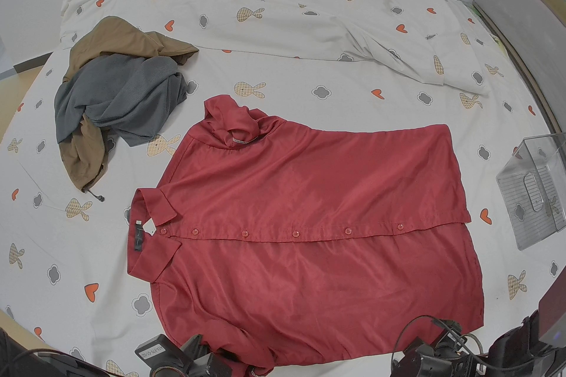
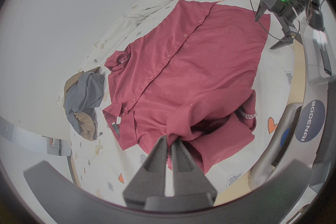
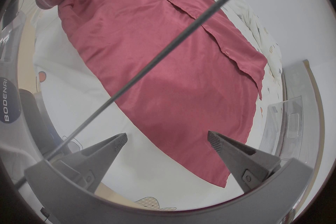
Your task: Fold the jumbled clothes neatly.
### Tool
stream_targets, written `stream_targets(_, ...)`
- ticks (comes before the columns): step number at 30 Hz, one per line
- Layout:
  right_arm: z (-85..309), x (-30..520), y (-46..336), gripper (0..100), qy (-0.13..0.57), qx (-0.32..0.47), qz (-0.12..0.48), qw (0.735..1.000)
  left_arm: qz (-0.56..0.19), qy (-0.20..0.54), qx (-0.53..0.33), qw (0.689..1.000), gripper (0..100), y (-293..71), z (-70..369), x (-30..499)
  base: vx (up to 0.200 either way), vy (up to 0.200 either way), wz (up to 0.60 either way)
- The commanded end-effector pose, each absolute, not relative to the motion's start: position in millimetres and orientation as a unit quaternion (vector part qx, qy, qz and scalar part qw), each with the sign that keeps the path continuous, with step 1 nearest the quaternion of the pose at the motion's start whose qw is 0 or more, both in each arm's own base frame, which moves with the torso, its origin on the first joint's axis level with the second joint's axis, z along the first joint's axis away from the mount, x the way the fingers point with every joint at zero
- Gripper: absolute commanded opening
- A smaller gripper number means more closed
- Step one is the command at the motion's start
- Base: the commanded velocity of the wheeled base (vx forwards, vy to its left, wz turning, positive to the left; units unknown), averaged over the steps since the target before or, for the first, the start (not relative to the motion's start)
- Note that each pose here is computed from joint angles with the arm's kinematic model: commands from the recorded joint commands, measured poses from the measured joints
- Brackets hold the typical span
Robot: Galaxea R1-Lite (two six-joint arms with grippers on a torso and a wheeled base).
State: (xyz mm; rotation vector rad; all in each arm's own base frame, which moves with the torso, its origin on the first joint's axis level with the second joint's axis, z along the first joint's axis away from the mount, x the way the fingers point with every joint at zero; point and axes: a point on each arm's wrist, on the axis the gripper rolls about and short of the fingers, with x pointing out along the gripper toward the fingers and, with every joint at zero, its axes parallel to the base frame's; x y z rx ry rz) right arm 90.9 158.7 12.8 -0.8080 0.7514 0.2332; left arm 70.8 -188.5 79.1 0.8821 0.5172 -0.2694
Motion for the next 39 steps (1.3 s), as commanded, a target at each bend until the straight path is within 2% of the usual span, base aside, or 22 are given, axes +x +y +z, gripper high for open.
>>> stream_targets(1,13,98,152,100,0.366,-0.378,0.088,0.846,-0.128,0.244,0.414,0.868,0,-186,83,71,0.000,0.000,0.00)
stream_targets(11,8,104,148,100,0.365,-0.390,0.053,0.844,-0.129,0.243,0.410,0.870,0,-183,85,70,0.000,0.000,0.00)
stream_targets(25,7,111,142,100,0.332,-0.382,-0.034,0.862,-0.130,0.238,0.399,0.876,0,-181,89,70,0.000,0.000,0.00)
stream_targets(39,1,102,133,100,0.340,-0.390,-0.041,0.855,-0.117,0.242,0.390,0.881,0,-180,91,76,0.000,0.000,0.00)
